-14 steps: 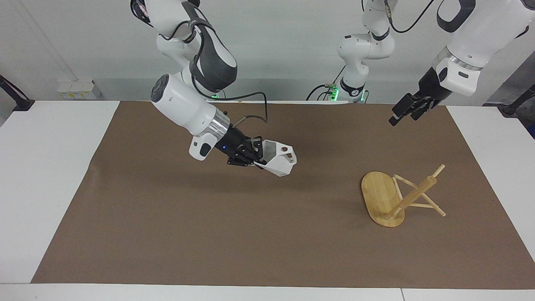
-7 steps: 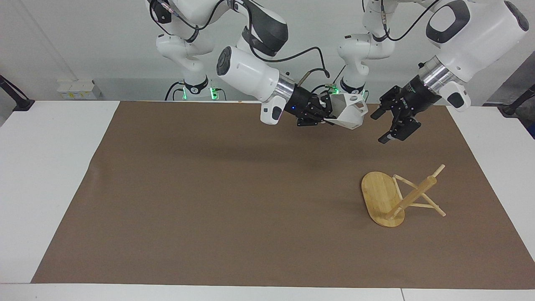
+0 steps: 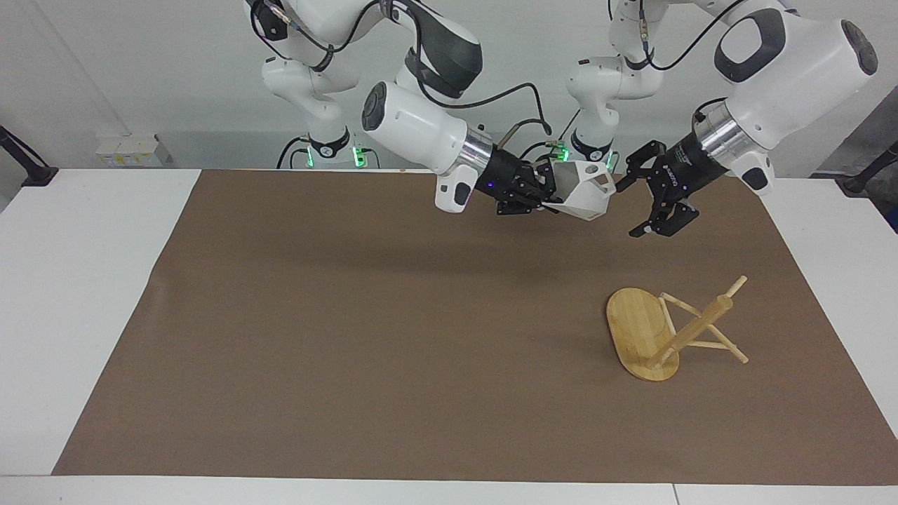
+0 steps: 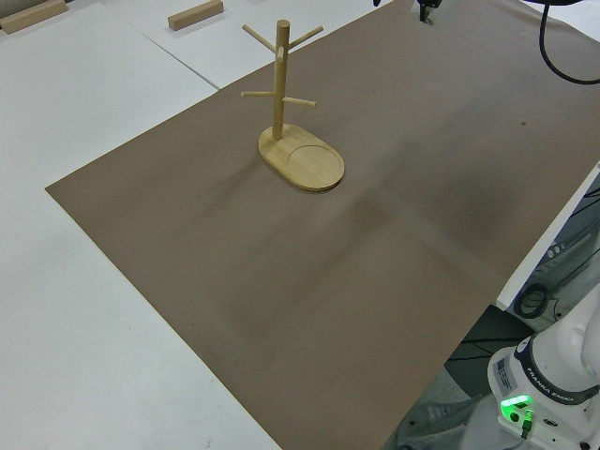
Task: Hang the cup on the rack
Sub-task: 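Close the left gripper on the cup held by the right gripper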
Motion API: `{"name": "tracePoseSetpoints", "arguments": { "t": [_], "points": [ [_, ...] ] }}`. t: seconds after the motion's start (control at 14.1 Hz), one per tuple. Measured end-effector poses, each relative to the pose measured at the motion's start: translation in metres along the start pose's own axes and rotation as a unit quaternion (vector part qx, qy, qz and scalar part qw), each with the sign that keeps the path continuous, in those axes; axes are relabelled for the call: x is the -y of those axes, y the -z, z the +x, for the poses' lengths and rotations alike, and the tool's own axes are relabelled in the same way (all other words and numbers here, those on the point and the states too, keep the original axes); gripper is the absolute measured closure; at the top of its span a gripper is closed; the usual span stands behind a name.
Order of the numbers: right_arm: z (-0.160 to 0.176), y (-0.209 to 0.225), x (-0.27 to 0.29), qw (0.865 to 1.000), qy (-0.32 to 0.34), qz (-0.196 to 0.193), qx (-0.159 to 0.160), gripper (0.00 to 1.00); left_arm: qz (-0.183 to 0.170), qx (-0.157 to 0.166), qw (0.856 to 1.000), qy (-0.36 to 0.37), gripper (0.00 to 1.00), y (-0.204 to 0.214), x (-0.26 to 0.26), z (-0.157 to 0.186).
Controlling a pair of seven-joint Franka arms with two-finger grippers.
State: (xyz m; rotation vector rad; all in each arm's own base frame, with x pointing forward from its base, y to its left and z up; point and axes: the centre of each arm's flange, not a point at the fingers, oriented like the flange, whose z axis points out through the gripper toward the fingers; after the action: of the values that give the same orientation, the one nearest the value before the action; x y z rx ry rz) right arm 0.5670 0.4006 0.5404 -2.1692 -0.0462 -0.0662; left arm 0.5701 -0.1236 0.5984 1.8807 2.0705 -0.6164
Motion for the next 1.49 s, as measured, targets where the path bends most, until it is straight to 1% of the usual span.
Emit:
{"name": "tracePoseSetpoints", "arguments": {
  "t": [0.21, 0.57, 0.71, 1.0, 1.21, 1.49],
  "points": [
    [0.000, 0.000, 0.000, 1.000, 0.000, 0.000, 0.000, 0.94, 0.020, 0.012, 1.000, 0.018, 0.00, -0.013, 0.011, 0.002],
    [0.002, 0.002, -0.002, 1.000, -0.002, -0.001, -0.002, 0.94, 0.033, 0.043, 0.998, 0.043, 0.00, -0.025, 0.024, 0.010],
    [0.002, 0.002, -0.002, 1.000, -0.003, -0.001, -0.002, 0.94, 0.030, 0.057, 0.997, 0.050, 0.00, -0.030, 0.027, 0.011],
    [0.003, 0.003, -0.003, 1.000, -0.003, -0.001, -0.003, 0.94, 0.010, 0.085, 0.994, 0.063, 0.00, -0.034, 0.025, 0.012],
    [0.004, 0.004, -0.003, 1.000, -0.004, -0.001, -0.004, 0.94, -0.002, 0.088, 0.994, 0.065, 0.00, -0.032, 0.025, 0.012],
    [0.006, 0.006, -0.005, 1.000, -0.005, -0.001, -0.006, 0.94, 0.002, 0.101, 0.993, 0.064, 0.00, -0.035, 0.026, 0.006]
  ]
}}
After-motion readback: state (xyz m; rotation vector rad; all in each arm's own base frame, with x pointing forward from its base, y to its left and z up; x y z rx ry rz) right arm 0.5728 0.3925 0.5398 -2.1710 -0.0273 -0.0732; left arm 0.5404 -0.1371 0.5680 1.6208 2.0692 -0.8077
